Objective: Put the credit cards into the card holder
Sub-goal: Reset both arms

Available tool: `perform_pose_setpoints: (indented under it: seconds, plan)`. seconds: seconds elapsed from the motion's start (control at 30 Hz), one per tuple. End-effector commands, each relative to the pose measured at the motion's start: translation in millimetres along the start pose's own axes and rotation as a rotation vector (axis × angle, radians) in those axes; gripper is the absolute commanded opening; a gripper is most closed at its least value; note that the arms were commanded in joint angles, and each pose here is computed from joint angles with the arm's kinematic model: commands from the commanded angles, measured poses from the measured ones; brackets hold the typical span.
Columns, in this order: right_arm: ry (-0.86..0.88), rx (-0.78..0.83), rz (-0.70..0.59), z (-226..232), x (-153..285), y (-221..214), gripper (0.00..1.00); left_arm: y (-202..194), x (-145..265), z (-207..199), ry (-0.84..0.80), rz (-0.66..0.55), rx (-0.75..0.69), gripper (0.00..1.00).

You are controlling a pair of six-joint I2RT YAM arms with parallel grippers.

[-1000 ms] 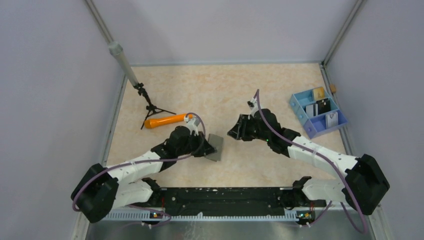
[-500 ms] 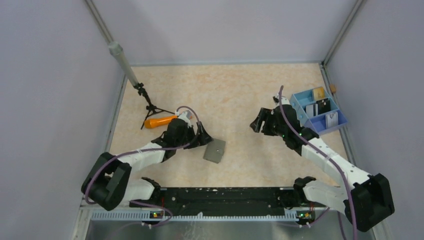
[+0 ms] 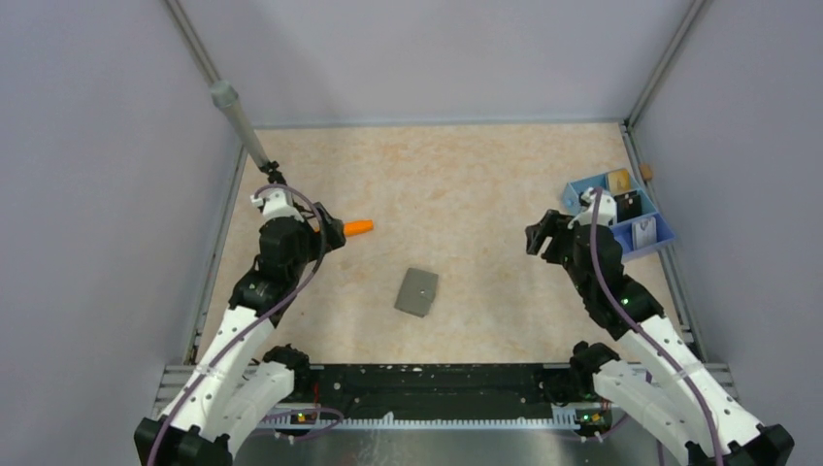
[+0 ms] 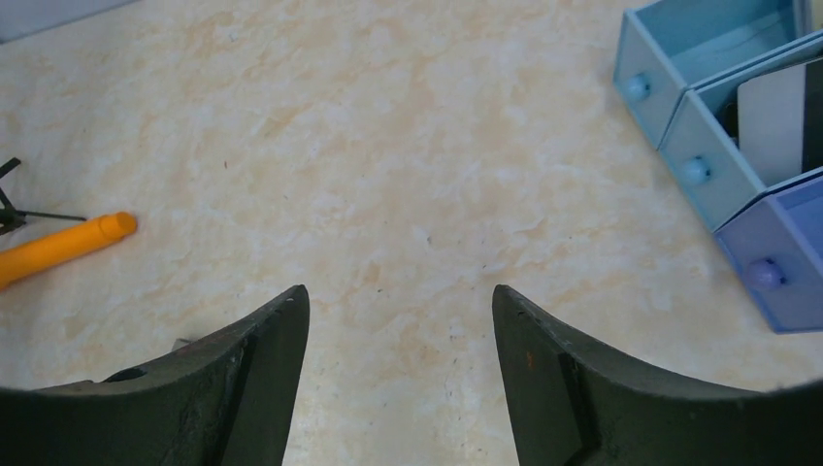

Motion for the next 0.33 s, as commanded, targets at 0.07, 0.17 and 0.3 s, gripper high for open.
perform_pose_setpoints:
  seconds: [0.07,0.17,0.3]
  plan:
    - [-0.067,0.025,-0.096,-13.6,6.9,5.9,0.69,4.9,9.0,17.3,0.104,-0.051,-0.063,0.99]
    - [-0.069,0.022,-0.102,-14.6,9.0,6.2,0.68,5.1,9.2,16.6,0.096,-0.053,-0.064,0.99]
    - [-0.071,0.019,-0.104,-14.7,9.0,6.3,0.68,4.8,9.4,16.0,0.089,-0.054,-0.057,0.99]
Point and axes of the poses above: each gripper's point midway between its finger pads, its own x axis back along the fingers, its own z axis along the line the jaws close on, y = z × x, the point moved 8 cm from there along x, back along the fingers, and after that the axes turned 3 degrees about x, right-handed, at the moved point
